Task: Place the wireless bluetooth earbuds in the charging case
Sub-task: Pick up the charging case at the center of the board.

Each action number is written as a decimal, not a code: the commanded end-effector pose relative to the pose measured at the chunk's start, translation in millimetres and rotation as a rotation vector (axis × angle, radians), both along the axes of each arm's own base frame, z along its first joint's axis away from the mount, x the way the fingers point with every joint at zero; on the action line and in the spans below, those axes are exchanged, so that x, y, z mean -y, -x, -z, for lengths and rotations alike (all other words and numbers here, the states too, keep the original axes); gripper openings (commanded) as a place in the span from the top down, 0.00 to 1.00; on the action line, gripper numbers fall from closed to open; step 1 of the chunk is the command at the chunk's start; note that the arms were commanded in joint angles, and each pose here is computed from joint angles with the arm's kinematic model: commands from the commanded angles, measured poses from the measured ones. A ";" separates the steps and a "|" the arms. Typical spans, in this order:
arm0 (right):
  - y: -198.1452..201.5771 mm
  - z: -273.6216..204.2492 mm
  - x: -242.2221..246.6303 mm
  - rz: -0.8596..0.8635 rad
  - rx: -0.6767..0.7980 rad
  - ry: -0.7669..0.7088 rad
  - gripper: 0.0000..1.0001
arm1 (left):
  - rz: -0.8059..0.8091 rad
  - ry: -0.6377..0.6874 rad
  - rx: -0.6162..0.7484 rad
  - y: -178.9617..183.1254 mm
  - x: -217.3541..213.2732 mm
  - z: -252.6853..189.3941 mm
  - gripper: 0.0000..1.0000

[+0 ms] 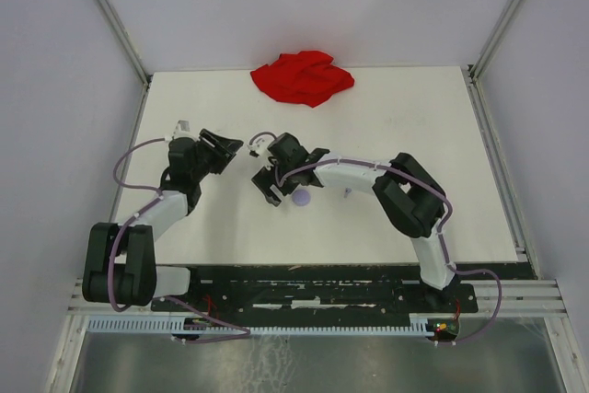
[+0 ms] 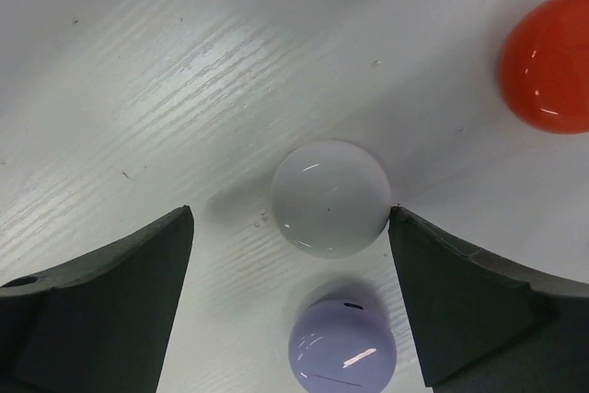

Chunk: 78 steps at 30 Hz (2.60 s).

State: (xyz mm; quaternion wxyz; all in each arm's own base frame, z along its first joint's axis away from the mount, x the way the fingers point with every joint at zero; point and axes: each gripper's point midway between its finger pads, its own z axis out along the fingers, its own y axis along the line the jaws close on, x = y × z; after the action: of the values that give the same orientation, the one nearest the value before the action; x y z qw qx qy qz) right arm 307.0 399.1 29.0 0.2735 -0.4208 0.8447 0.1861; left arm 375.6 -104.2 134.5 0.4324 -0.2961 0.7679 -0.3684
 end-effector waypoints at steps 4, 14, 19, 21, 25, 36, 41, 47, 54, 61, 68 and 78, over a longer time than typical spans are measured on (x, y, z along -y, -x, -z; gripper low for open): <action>-4.4 -8.6 -4.1 0.014 0.059 0.022 0.05 | 0.026 -0.022 0.063 1.0 -3.0 -14.6 0.42; -21.9 -3.3 7.3 0.025 0.130 0.127 0.05 | 0.028 -0.011 0.063 0.7 -4.5 -13.6 0.42; -30.7 -1.3 5.0 0.049 0.150 0.137 0.05 | 0.029 -0.008 0.061 0.1 -5.4 -12.6 0.42; -34.1 0.3 4.5 0.063 0.158 0.141 0.05 | 0.029 -0.006 0.061 -0.2 -5.7 -12.5 0.42; -41.3 -1.8 2.6 0.096 0.176 0.138 0.05 | 0.030 -0.002 0.062 -1.0 -5.9 -12.6 0.42; -61.2 -14.0 3.7 0.197 0.218 0.110 0.06 | 0.029 0.000 0.060 -1.1 -7.2 -11.3 0.42; -63.4 -23.2 1.3 0.202 0.226 0.082 0.06 | 0.027 -0.001 0.058 -1.1 -8.2 -10.4 0.42; -52.3 -33.8 3.5 0.168 0.211 0.055 0.06 | 0.028 0.001 0.061 -0.7 -8.1 -11.5 0.42; -40.3 -29.7 10.0 0.140 0.177 0.073 0.08 | 0.032 0.005 0.067 -0.6 -7.4 -14.3 0.42; -33.5 -21.5 12.4 0.111 0.155 0.087 0.11 | 0.038 0.011 0.070 0.4 -6.2 -16.4 0.42; -35.8 -14.0 13.3 0.109 0.138 0.090 0.18 | 0.042 0.010 0.073 0.7 -6.0 -17.0 0.43; -39.0 -9.1 17.4 0.120 0.116 0.083 0.32 | 0.046 0.013 0.079 0.4 -5.6 -18.9 0.44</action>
State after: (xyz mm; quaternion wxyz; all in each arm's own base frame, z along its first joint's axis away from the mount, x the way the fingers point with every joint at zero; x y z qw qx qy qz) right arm 341.0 378.0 22.5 0.2995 -0.3959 0.8630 0.0940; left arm 371.8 -98.2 136.1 0.4254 -0.2919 0.7659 -0.3836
